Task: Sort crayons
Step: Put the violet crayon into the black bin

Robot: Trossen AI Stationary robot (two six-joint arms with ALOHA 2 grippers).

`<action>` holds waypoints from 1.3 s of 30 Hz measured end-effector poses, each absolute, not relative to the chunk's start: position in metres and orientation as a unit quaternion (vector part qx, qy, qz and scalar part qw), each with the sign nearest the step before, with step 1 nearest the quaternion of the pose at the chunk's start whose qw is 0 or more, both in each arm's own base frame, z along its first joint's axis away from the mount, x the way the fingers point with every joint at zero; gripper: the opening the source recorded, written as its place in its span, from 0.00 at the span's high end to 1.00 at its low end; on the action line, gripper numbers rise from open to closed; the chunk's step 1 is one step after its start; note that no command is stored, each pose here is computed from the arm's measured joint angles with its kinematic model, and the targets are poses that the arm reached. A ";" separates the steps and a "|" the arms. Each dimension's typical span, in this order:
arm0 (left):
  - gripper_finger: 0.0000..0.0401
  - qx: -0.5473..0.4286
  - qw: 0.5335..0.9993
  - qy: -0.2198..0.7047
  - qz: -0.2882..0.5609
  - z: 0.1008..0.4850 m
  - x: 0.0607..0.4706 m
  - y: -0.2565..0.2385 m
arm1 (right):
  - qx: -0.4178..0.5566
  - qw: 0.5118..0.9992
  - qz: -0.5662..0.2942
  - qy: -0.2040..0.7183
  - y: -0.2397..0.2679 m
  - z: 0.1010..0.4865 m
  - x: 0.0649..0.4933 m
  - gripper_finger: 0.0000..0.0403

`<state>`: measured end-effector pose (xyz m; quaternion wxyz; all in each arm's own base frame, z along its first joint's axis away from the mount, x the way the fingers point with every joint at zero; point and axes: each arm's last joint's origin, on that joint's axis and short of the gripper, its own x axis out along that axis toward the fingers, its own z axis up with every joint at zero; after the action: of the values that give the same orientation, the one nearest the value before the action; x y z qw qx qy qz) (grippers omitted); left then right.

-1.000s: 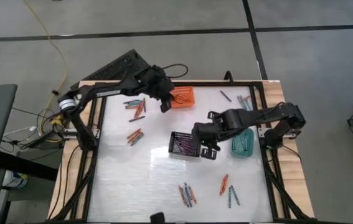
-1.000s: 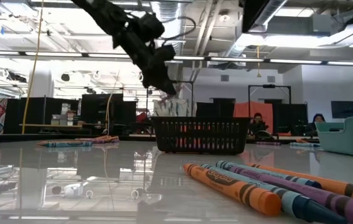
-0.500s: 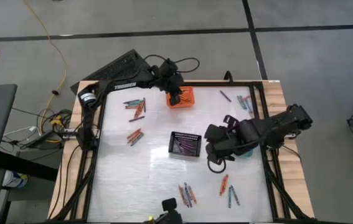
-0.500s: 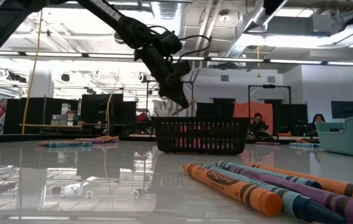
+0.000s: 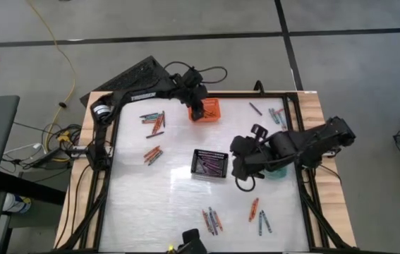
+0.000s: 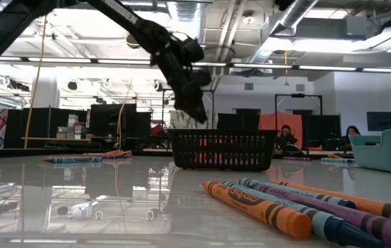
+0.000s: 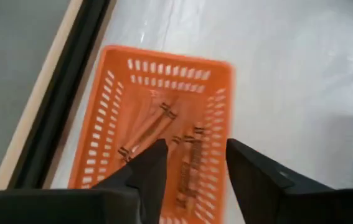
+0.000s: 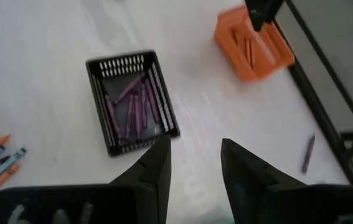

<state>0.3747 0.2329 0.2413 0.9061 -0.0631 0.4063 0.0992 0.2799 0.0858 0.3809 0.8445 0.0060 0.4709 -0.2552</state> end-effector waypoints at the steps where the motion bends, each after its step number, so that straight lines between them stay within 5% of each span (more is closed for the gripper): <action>1: 0.60 -0.064 0.907 0.405 0.097 0.248 0.372 0.229 | -0.001 0.848 -0.250 0.468 0.083 0.382 0.283 0.67; 11: 0.57 0.001 0.900 0.423 0.104 0.344 0.321 0.157 | -0.053 0.875 -0.171 0.450 0.041 0.388 0.311 0.67; 21: 0.57 0.001 0.915 0.375 0.149 0.427 0.227 0.074 | -0.091 0.926 -0.041 0.363 -0.005 0.388 0.357 0.67; 32: 0.57 -0.025 0.920 0.327 0.214 0.451 0.172 0.017 | -0.062 0.943 0.112 0.309 -0.036 0.347 0.413 0.67; 39: 0.57 -0.020 0.913 0.345 0.215 0.443 0.171 -0.009 | -0.068 0.943 0.130 0.297 -0.053 0.321 0.435 0.67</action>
<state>0.1712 -0.0094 0.4430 0.9133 -0.0203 0.3451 0.2153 0.4347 -0.0532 0.3209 0.9435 -0.0683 0.2971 0.1301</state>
